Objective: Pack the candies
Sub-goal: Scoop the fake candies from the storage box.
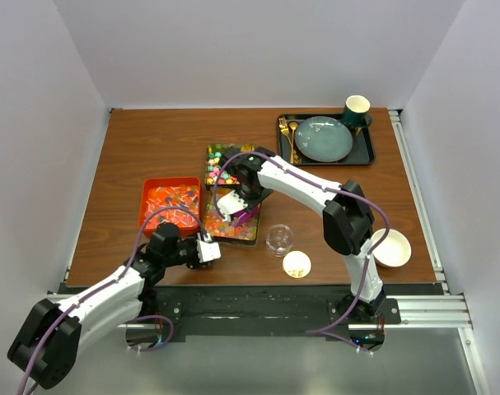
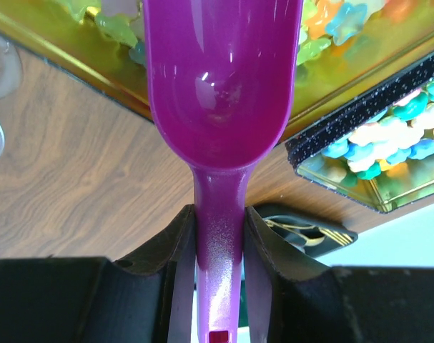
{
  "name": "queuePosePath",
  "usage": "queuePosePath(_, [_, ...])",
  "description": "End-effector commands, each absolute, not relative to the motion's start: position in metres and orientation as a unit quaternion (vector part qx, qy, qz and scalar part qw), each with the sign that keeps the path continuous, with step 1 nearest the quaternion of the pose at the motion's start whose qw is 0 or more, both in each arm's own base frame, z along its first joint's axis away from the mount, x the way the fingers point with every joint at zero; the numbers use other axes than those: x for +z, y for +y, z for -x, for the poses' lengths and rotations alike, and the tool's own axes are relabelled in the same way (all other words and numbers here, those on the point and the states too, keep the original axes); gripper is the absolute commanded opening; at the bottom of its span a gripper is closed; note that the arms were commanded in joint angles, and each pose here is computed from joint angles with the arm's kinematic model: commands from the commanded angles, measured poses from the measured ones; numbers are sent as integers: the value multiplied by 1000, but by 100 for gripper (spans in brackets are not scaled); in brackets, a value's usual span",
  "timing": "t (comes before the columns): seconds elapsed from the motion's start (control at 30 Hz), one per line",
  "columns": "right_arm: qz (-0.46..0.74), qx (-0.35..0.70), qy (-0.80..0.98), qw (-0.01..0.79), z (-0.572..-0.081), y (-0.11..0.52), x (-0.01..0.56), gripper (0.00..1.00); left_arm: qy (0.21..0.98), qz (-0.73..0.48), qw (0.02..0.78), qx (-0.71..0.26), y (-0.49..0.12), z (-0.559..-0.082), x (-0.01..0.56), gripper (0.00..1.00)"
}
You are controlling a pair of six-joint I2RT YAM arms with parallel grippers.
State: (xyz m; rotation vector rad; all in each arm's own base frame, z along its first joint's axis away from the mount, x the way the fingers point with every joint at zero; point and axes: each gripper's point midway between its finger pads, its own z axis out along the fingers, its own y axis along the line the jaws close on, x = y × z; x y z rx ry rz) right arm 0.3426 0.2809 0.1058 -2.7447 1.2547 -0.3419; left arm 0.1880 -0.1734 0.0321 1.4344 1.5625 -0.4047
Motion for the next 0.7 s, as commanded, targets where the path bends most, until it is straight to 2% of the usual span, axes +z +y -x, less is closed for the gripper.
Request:
queuePosePath(0.0, [895,-132,425,39,-330,293,110,0,626,-574,502,-160,-178,-199,47,54])
queuePosePath(0.3, [866,-116,485,41,-315,319,96,0,616,-575,513,-163,-180,-198,51,54])
queuePosePath(0.43, [851,-76,518,32,-303,330,86,0,614,-576,514,-165,-181,-197,51,54])
queuePosePath(0.67, [853,7,512,103,-288,349,79,0,607,-572,527,-165,-182,-199,59,54])
